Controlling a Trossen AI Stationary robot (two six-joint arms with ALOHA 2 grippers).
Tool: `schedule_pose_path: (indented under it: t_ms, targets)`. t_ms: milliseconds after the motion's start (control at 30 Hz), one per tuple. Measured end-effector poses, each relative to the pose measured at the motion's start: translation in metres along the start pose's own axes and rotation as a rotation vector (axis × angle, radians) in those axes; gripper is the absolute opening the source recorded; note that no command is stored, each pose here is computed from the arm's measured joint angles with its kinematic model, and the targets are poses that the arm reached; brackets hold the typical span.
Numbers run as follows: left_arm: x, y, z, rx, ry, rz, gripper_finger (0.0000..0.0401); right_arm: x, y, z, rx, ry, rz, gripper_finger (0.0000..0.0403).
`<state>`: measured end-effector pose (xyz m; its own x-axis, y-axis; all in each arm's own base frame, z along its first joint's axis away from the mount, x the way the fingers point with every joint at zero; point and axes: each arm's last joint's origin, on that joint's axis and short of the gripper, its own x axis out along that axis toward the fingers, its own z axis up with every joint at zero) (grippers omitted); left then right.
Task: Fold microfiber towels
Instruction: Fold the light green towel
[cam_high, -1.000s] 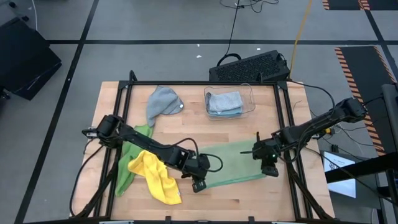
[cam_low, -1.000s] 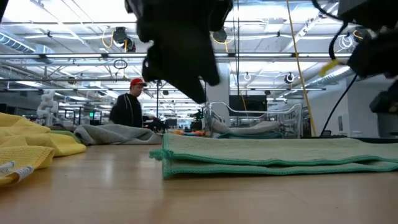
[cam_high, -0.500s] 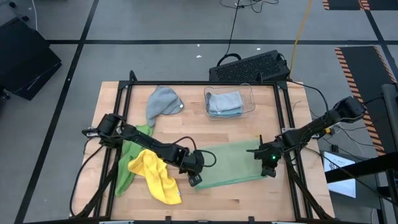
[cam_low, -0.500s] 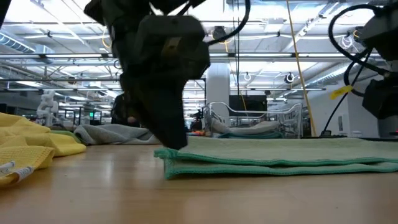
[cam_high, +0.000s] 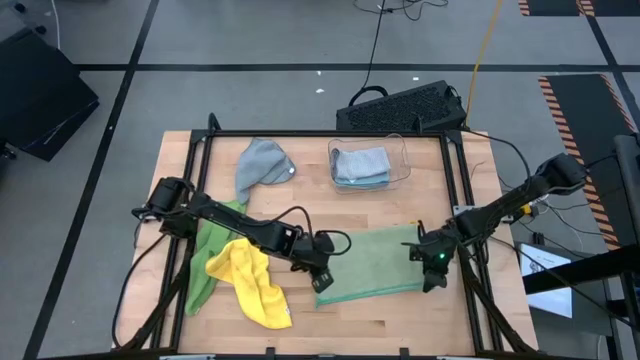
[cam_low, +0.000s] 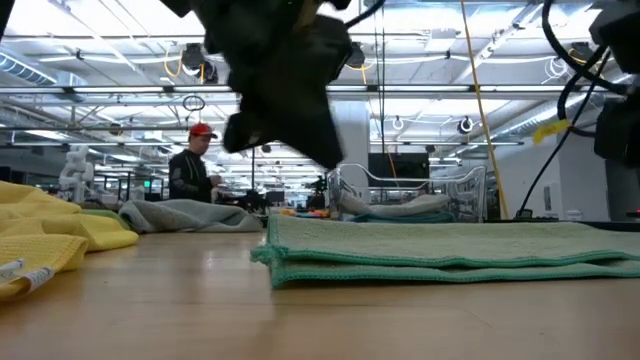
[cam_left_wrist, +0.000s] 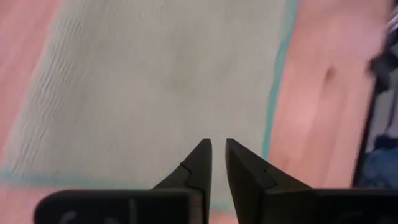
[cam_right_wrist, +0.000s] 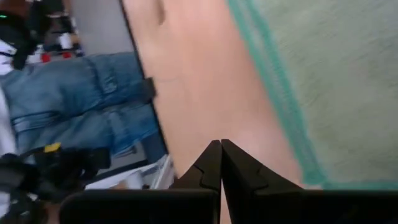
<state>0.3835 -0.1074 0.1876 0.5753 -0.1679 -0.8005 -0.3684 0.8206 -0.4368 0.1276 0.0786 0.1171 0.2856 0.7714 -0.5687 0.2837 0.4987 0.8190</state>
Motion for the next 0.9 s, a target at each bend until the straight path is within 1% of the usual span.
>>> schedule_pose_path:
  t_ms: [100, 233, 367, 433, 533, 633, 733, 833, 900]
  targets:
    - [0.001, -0.001, 0.004, 0.006, -0.052, -0.027, 0.0033, -0.003, 0.004, -0.002, 0.039, 0.03, 0.044, 0.0002]
    - [0.01, 0.01, 0.007, -0.028, -0.047, 0.01, 0.0019, -0.008, 0.01, -0.004, 0.111, 0.043, 0.093, 0.0002]
    - [0.009, 0.011, 0.017, 0.02, -0.116, 0.009, 0.0004, -0.014, 0.019, -0.005, 0.163, 0.03, 0.137, 0.0002]
    - [0.014, 0.016, 0.019, 0.05, -0.116, 0.021, 0.0004, -0.018, 0.024, -0.005, 0.17, 0.027, 0.15, 0.0002]
    - [0.021, 0.025, 0.02, 0.049, -0.092, 0.04, 0.0015, -0.021, 0.034, -0.003, 0.176, 0.017, 0.165, 0.0002]
    - [0.023, 0.029, 0.027, 0.041, -0.1, 0.006, 0.0018, -0.026, 0.047, 0.001, 0.169, -0.04, 0.177, 0.0002]
    - [0.022, 0.024, 0.032, 0.061, -0.128, -0.059, 0.0007, -0.031, 0.061, 0.005, 0.154, -0.122, 0.199, 0.0002]
    - [0.023, 0.011, 0.035, 0.149, -0.203, -0.121, 0.0005, -0.036, 0.071, 0.01, 0.165, -0.238, 0.2, 0.0002]
    - [0.025, 0.007, 0.03, 0.213, -0.214, -0.109, 0.0009, -0.038, 0.076, 0.014, 0.201, -0.304, 0.188, 0.0002]
